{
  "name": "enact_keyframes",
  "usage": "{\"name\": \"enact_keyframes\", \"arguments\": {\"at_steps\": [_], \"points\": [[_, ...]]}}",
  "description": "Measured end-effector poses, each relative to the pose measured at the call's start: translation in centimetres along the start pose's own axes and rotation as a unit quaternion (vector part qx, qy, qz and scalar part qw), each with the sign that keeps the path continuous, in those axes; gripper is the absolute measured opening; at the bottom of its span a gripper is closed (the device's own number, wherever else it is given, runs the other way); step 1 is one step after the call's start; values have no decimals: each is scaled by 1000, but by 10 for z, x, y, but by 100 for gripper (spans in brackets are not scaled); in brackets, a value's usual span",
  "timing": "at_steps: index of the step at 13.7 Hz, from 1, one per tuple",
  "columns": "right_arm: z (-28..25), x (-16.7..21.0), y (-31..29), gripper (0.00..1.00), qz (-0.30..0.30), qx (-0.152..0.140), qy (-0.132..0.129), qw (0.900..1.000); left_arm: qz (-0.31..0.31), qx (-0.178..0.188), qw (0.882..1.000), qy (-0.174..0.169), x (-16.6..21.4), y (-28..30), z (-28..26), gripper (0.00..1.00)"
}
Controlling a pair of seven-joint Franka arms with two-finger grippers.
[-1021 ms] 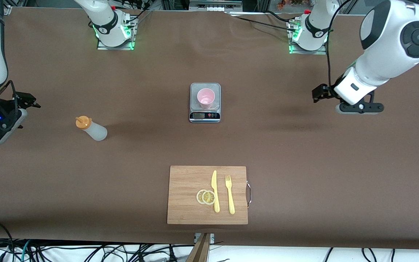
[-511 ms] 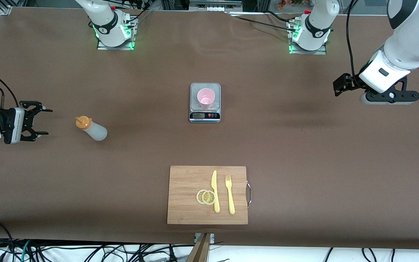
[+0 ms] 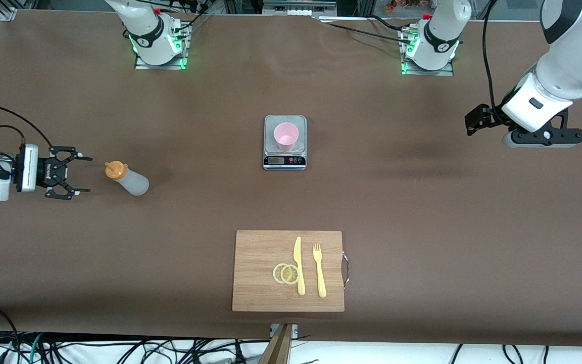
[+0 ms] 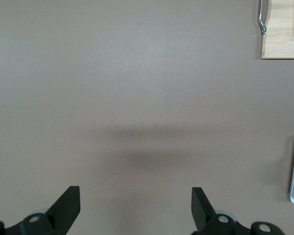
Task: Add sauce to pink cup with both arms
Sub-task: 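Reach the right gripper to the white bottle and grasp it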
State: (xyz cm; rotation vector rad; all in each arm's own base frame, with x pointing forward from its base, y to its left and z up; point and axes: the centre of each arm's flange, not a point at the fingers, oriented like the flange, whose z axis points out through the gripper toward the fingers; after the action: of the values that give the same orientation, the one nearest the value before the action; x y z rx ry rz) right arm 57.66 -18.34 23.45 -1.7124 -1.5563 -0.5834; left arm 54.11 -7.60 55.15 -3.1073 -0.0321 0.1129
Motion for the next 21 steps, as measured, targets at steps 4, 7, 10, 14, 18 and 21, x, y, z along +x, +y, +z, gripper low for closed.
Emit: {"name": "enact_keyframes", "arguments": {"at_steps": [4,7,10,14,18,21], "points": [[34,-28,-9,100,-29,6,86,996,-15,-4,1000,20,6,-18,-19,100],[46,-42,-10,100,-37,5,116,993,-16,-7,999,38,8,-27,-37,100],[55,-53,-10,100,-45,-8,144,988,3,-8,999,39,10,-33,-37,100],[68,-64,-8,100,-50,-19,170,984,5,-19,999,42,16,-54,-40,100],[83,-68,-8,100,-49,-16,200,978,7,-21,999,36,22,-53,-33,100],[98,-65,-4,100,-51,-17,224,973,7,-22,999,35,25,-53,-31,100]]}}
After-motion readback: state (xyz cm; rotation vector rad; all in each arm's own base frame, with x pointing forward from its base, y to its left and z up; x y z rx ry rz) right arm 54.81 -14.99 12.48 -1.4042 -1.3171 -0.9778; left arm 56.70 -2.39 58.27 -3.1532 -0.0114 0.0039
